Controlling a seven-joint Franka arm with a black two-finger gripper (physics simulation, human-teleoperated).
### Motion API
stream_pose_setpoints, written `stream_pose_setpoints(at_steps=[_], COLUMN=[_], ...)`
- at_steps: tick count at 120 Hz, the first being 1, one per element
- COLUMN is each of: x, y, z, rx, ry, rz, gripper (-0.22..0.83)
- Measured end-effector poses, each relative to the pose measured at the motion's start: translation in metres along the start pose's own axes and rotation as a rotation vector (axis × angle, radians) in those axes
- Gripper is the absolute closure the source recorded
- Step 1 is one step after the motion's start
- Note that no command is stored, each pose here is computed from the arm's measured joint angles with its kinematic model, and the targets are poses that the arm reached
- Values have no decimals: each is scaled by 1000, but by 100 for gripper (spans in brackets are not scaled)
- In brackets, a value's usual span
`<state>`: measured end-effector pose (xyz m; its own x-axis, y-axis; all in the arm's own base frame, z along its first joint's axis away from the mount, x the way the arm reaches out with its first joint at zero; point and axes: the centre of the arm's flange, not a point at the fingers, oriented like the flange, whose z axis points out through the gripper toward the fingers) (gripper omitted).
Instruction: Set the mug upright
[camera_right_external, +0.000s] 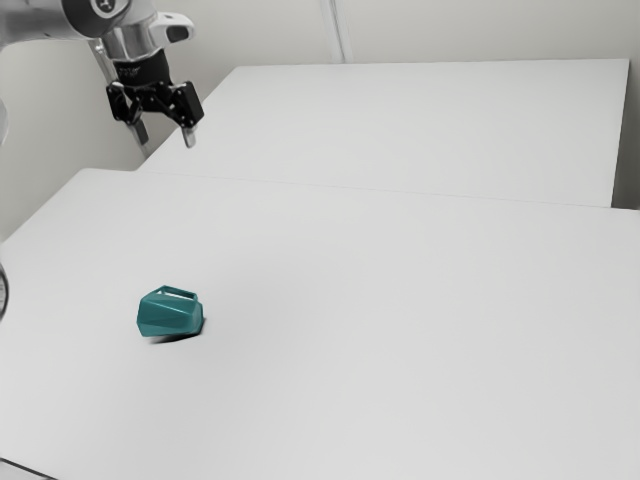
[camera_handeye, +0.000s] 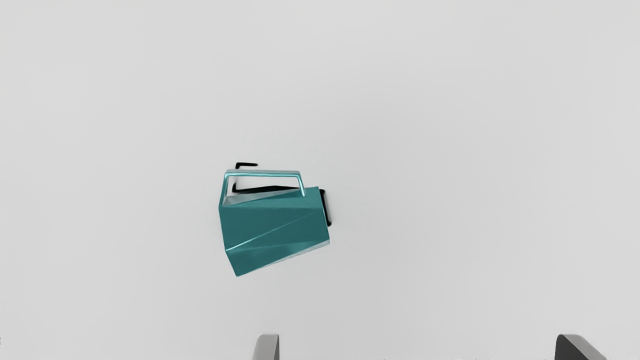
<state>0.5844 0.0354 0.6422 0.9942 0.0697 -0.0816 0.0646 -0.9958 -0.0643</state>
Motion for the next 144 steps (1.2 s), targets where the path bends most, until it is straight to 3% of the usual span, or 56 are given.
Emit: stream_pose_setpoints(at_steps=[25,67,98,144], x=[2,-7,-17,-31], y=[-10,-108,-162,-200], z=[16,95,153,251], rx=[-14,-186,-394,-609], ry=[-60,-220,-254,-287], rz=[-21,-220,-288,-277], gripper=[0,0,0,0])
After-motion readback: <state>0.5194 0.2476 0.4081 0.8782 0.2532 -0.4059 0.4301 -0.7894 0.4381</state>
